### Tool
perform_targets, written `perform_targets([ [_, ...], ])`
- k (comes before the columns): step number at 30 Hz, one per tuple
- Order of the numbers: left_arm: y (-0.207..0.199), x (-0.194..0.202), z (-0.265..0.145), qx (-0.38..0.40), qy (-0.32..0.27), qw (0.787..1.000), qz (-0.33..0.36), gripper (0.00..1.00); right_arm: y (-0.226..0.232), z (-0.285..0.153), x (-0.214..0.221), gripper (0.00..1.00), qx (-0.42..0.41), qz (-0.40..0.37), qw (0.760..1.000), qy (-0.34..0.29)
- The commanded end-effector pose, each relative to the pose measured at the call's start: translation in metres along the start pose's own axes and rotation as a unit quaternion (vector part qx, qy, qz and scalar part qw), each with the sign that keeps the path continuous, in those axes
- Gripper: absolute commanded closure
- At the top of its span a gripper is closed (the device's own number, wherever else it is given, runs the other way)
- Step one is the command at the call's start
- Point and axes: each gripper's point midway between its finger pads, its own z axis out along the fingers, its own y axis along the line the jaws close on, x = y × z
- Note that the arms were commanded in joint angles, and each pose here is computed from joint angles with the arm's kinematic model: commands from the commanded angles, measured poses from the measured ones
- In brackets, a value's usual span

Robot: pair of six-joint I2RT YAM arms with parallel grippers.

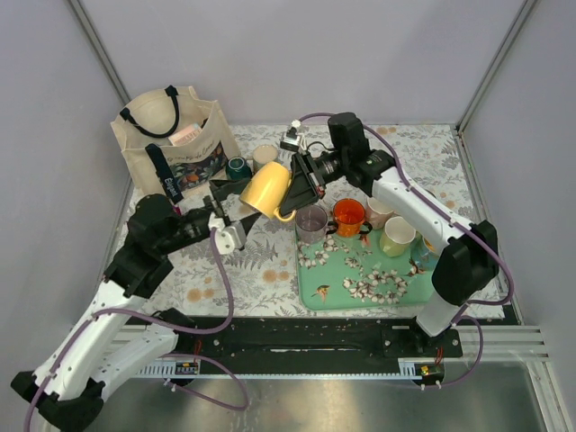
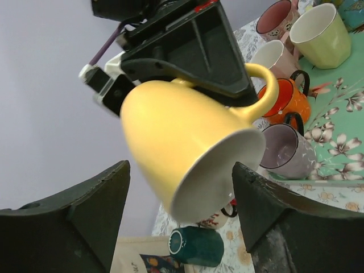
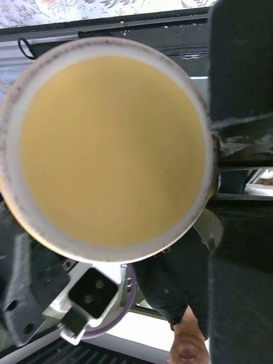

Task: Turn the mug right side up
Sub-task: Turn over the cup at the center of the board.

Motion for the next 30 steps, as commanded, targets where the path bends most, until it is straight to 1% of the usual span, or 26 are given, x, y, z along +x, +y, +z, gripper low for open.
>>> perform_targets([
  [1, 0.03, -0.002, 0.021, -0.055, 0.007, 0.997, 0.057, 0.27, 0.035, -0.009, 0.0, 1.0, -0.055, -0.052, 0.996, 0.038],
  [4, 0.036, 0.012, 0.03, -0.071, 0.03, 0.993, 0.094, 0.39, 0.034, -0.01, 0.003, 1.0, -0.057, -0.04, 0.997, 0.042],
  [7, 0.045, 0.013, 0.034, -0.087, 0.033, 0.992, 0.089, 0.59, 0.032, -0.012, 0.01, 1.0, -0.058, -0.03, 0.997, 0.045],
  [8, 0.044, 0.013, 0.035, -0.082, 0.031, 0.993, 0.085, 0.68, 0.033, -0.012, 0.011, 0.95, -0.058, -0.033, 0.997, 0.045],
  [9, 0.042, 0.013, 0.036, -0.076, 0.031, 0.993, 0.079, 0.8, 0.031, -0.014, 0.01, 0.89, -0.055, -0.036, 0.997, 0.038],
  [10, 0.039, 0.014, 0.037, -0.067, 0.032, 0.995, 0.071, 0.89, 0.03, -0.015, 0.01, 0.84, -0.053, -0.043, 0.997, 0.033],
  [11, 0.033, 0.015, 0.038, -0.056, 0.031, 0.996, 0.06, 0.99, 0.028, -0.016, 0.008, 0.78, -0.05, -0.049, 0.997, 0.028],
  [13, 0.026, 0.017, 0.038, -0.044, 0.036, 0.998, 0.027, 1.0, 0.023, -0.021, 0.004, 0.57, -0.038, -0.065, 0.997, 0.006],
  [14, 0.025, 0.018, 0.037, -0.046, 0.039, 0.998, 0.004, 1.0, 0.02, -0.026, 0.0, 0.49, -0.027, -0.076, 0.997, -0.011],
  [16, 0.021, 0.021, 0.031, -0.041, 0.063, 0.996, -0.052, 1.0, 0.009, -0.036, -0.012, 0.27, 0.005, -0.083, 0.995, -0.051],
  [18, 0.012, 0.029, 0.026, -0.032, 0.096, 0.989, -0.109, 1.0, -0.005, -0.051, -0.025, 0.01, 0.059, -0.095, 0.989, -0.096],
  [19, 0.008, 0.032, 0.021, -0.026, 0.115, 0.984, -0.134, 1.0, -0.014, -0.062, -0.029, 0.0, 0.105, -0.098, 0.983, -0.116],
  [20, 0.003, 0.035, 0.017, -0.02, 0.132, 0.979, -0.156, 1.0, -0.028, -0.073, -0.035, 0.01, 0.17, -0.136, 0.967, -0.129],
  [21, -0.003, 0.039, 0.012, -0.016, 0.15, 0.973, -0.177, 1.0, -0.041, -0.087, -0.04, 0.0, 0.247, -0.167, 0.945, -0.131],
  [22, -0.009, 0.042, 0.008, -0.011, 0.165, 0.966, -0.196, 1.0, -0.045, -0.101, -0.047, 0.0, 0.308, -0.225, 0.916, -0.124],
  [23, -0.016, 0.045, 0.002, -0.001, 0.183, 0.959, -0.216, 1.0, -0.051, -0.114, -0.052, 0.01, 0.353, -0.254, 0.892, -0.127],
  [25, -0.032, 0.049, -0.006, 0.025, 0.217, 0.942, -0.257, 1.0, -0.051, -0.128, -0.056, 0.0, 0.393, -0.338, 0.845, -0.128],
  [26, -0.041, 0.053, -0.01, 0.041, 0.237, 0.931, -0.275, 1.0, -0.043, -0.133, -0.061, 0.0, 0.404, -0.374, 0.821, -0.15],
  [27, -0.048, 0.055, -0.013, 0.052, 0.256, 0.919, -0.296, 1.0, -0.036, -0.137, -0.059, 0.0, 0.411, -0.395, 0.804, -0.17],
  [28, -0.058, 0.06, -0.016, 0.069, 0.281, 0.903, -0.317, 1.0, -0.029, -0.136, -0.058, 0.0, 0.405, -0.416, 0.793, -0.185],
  [29, -0.065, 0.062, -0.017, 0.083, 0.298, 0.89, -0.336, 1.0, -0.028, -0.133, -0.055, 0.0, 0.395, -0.423, 0.793, -0.189],
  [30, -0.072, 0.062, -0.019, 0.1, 0.312, 0.877, -0.351, 1.0, -0.025, -0.129, -0.05, 0.0, 0.381, -0.422, 0.8, -0.189],
])
